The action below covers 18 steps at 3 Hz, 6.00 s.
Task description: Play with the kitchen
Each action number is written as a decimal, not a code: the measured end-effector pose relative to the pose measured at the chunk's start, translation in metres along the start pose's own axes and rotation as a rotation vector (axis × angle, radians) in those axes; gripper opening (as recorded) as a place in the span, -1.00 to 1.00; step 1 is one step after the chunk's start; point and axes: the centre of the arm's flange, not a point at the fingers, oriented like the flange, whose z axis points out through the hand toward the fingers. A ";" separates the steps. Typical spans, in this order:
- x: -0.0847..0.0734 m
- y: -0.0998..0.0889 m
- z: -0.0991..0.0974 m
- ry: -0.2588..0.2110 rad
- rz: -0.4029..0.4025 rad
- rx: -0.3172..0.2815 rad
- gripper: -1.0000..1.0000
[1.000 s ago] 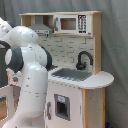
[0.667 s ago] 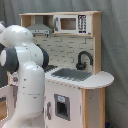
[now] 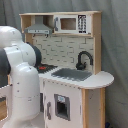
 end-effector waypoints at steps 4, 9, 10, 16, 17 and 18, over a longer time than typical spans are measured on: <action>0.035 -0.149 -0.044 -0.245 -0.008 -0.178 1.00; 0.039 -0.318 -0.055 -0.395 0.029 -0.511 1.00; 0.046 -0.340 -0.030 -0.406 0.016 -0.550 1.00; 0.106 -0.336 0.066 -0.343 -0.104 -0.686 1.00; 0.113 -0.352 0.073 -0.336 -0.099 -0.707 1.00; 0.118 -0.366 0.085 -0.334 -0.098 -0.720 1.00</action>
